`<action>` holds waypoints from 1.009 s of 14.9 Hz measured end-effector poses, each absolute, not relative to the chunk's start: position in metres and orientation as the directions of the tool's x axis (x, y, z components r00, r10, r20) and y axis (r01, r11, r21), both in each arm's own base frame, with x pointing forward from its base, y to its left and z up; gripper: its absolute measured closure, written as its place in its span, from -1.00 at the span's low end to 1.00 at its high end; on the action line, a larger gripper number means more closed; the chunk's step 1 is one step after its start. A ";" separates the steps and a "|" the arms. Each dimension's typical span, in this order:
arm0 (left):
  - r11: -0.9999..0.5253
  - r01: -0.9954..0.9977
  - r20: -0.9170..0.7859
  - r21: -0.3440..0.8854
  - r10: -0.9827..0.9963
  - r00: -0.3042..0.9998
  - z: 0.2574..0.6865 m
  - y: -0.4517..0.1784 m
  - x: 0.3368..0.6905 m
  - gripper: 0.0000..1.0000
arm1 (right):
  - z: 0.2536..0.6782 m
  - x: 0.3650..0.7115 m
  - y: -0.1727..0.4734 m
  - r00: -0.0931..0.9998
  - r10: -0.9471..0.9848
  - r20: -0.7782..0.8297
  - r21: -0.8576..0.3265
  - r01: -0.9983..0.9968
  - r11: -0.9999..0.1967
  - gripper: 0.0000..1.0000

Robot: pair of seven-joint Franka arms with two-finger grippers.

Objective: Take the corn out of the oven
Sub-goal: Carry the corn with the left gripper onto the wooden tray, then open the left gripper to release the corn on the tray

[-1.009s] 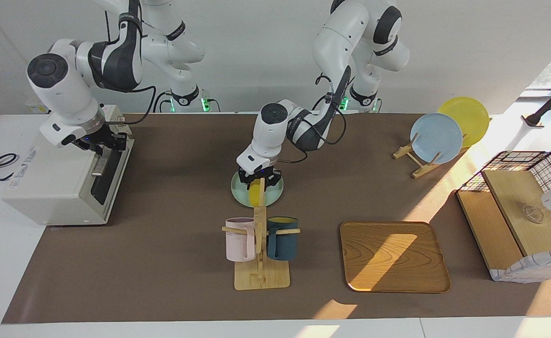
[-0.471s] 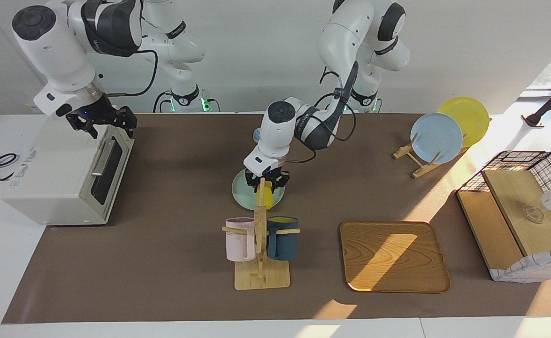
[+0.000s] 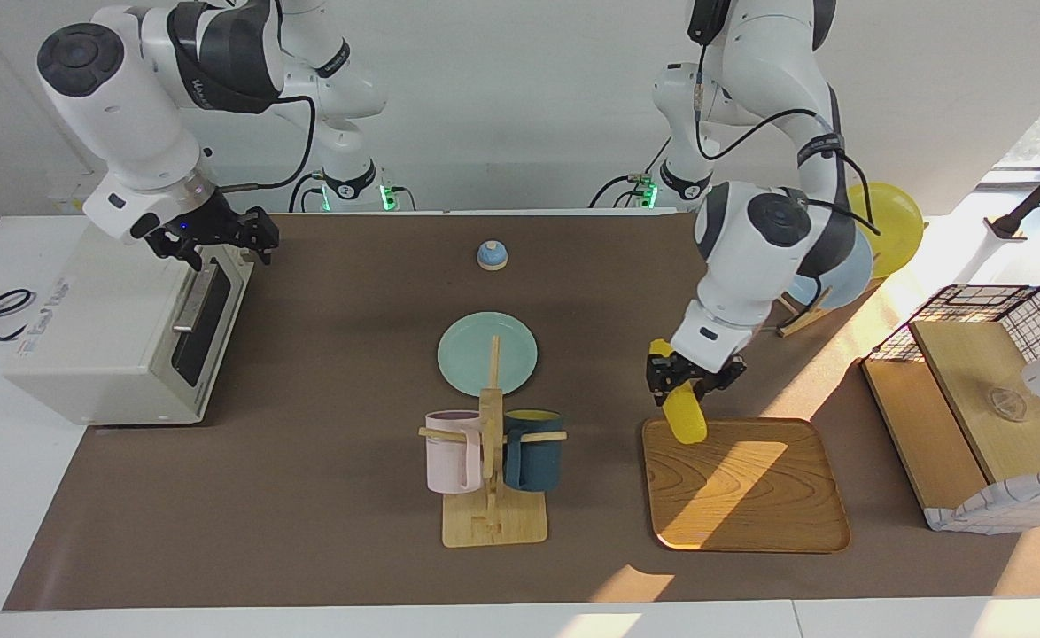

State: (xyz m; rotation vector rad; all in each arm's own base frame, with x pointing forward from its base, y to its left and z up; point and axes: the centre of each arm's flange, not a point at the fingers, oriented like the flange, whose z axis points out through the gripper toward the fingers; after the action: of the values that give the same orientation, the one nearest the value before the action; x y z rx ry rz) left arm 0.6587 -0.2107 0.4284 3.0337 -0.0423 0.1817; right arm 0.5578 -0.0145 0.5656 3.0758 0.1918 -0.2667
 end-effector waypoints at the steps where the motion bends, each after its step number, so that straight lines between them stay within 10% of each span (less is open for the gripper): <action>1: -0.995 -0.039 0.121 0.096 -0.028 0.992 0.425 -0.196 0.674 -0.13 | 0.566 0.558 -0.014 0.977 0.119 -0.176 0.037 0.127 -0.991 -1.00; 7: -0.993 -0.090 0.166 0.077 -0.076 0.983 0.348 -0.149 0.747 -0.13 | 0.573 0.556 -0.012 0.979 0.121 -0.166 0.022 0.126 -0.992 -1.00; 15: -0.989 -0.136 0.182 0.055 -0.124 0.976 0.318 -0.139 0.755 -0.13 | 0.578 0.554 -0.009 0.981 0.123 -0.152 -0.008 0.124 -0.992 -1.00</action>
State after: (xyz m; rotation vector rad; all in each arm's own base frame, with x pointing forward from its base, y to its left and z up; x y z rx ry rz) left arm 0.7546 -0.1393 0.3182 3.0556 -0.2014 0.2744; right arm 0.5542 -0.0085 0.5784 3.1247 0.1948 -0.2394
